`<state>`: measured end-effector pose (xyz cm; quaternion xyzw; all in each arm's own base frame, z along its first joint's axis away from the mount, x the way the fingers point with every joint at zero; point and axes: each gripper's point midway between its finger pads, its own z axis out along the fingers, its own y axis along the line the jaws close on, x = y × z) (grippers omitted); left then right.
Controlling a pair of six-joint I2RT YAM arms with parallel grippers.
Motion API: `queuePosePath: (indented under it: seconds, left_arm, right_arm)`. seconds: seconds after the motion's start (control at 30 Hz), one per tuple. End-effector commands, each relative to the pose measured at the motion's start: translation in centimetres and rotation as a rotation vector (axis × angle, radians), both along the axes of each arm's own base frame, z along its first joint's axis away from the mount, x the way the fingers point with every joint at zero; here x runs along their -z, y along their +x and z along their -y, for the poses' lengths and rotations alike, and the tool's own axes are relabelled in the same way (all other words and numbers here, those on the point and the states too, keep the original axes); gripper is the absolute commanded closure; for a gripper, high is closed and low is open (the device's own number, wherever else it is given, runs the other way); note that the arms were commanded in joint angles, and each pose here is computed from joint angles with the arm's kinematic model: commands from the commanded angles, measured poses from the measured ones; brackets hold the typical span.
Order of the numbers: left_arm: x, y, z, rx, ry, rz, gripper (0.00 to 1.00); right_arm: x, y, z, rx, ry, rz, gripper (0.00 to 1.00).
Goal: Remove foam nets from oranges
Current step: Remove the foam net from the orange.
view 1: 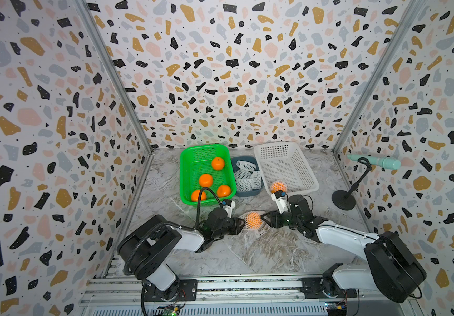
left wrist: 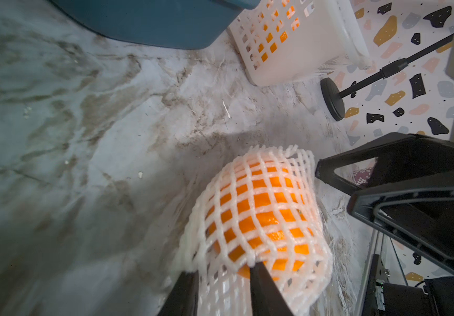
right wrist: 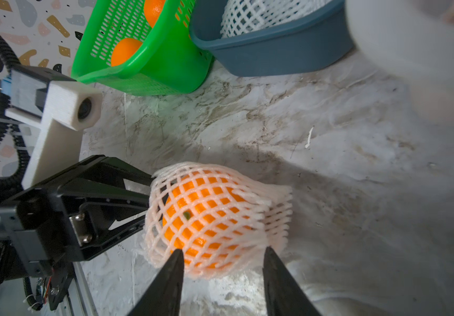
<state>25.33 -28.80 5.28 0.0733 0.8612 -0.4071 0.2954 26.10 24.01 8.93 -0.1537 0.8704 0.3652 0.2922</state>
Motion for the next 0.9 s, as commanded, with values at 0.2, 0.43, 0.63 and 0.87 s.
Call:
queuePosePath:
  seconds: [0.2, 0.43, 0.63, 0.87]
  left_arm:
    - [-1.6, 0.1, 1.1, 0.033, -0.058, 0.047, 0.61]
    - [-1.6, 0.0, 1.7, 0.044, -0.07, 0.042, 0.55]
    - [-2.0, 0.0, 2.2, 0.054, -0.095, 0.044, 0.51]
    - [-2.1, -0.1, 2.3, 0.053, -0.108, 0.045, 0.4]
  right_arm:
    - [0.1, 0.1, -0.2, -0.017, 0.06, -0.002, 0.49]
    - [0.6, -0.1, -0.4, -0.025, 0.075, -0.017, 0.48]
    - [0.8, -0.3, -0.5, -0.031, 0.089, -0.027, 0.48]
    - [1.0, -0.6, -0.6, -0.033, 0.107, -0.039, 0.49]
